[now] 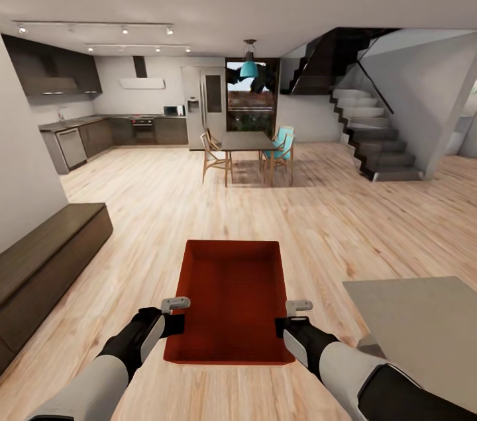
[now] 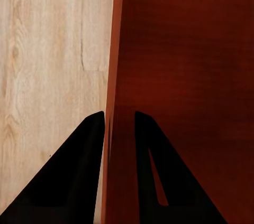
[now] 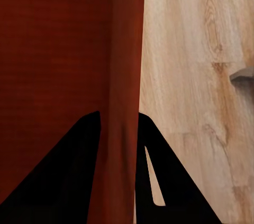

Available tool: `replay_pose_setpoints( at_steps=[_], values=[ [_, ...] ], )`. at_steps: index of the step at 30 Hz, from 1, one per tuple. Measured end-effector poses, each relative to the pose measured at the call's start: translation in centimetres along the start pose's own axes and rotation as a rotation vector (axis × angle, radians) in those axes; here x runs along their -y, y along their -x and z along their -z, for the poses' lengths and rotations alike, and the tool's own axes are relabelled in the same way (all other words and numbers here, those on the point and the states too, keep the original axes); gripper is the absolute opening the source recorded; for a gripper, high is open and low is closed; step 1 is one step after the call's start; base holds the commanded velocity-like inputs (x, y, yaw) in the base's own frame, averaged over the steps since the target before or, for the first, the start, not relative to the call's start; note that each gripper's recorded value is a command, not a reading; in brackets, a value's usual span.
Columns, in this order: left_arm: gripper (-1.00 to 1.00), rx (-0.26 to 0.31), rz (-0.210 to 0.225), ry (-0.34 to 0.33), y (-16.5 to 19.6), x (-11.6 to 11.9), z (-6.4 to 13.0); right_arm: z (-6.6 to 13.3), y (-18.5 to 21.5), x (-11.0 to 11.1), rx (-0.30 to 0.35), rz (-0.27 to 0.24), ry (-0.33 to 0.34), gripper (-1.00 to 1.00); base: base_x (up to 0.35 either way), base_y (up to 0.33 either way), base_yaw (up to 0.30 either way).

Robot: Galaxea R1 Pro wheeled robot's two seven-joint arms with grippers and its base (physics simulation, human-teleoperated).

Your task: Move the two storage containers from the living room to the garage. In the garage, place one container on the floor and stack the other container on top of it (either order is fine).

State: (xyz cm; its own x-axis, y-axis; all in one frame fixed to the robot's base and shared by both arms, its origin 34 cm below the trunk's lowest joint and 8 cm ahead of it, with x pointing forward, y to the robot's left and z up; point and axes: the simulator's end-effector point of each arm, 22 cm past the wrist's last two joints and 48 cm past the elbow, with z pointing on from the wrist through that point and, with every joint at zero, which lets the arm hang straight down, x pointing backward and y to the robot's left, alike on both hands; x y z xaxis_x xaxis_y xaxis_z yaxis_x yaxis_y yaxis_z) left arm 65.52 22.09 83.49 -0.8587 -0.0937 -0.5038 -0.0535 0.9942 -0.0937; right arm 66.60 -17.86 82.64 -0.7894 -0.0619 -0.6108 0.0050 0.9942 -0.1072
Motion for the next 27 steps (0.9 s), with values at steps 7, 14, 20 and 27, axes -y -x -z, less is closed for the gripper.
replay_pose_setpoints(
  at_steps=[7,14,20,27],
  values=[
    [-1.0,0.0,0.0,0.0,0.01,0.0,0.0,0.0,0.0,0.0,0.0,0.0,0.0,-1.0,0.323,0.0,0.0],
    [-1.0,-0.001,0.0,0.0,-0.02,0.01,-0.01,0.0,-0.02,0.01,-0.001,0.0,0.0,-1.0,0.323,0.0,0.0],
    [-1.0,-0.001,0.0,-0.001,-0.05,-0.04,-0.02,0.01,-0.03,-0.04,-0.001,0.0,-0.001,-1.0,0.323,0.0,0.0],
    [-1.0,-0.001,0.0,-0.001,-0.04,-0.04,-0.01,0.01,-0.03,-0.04,-0.001,0.0,-0.001,-1.0,0.323,0.0,0.0]
  ],
)
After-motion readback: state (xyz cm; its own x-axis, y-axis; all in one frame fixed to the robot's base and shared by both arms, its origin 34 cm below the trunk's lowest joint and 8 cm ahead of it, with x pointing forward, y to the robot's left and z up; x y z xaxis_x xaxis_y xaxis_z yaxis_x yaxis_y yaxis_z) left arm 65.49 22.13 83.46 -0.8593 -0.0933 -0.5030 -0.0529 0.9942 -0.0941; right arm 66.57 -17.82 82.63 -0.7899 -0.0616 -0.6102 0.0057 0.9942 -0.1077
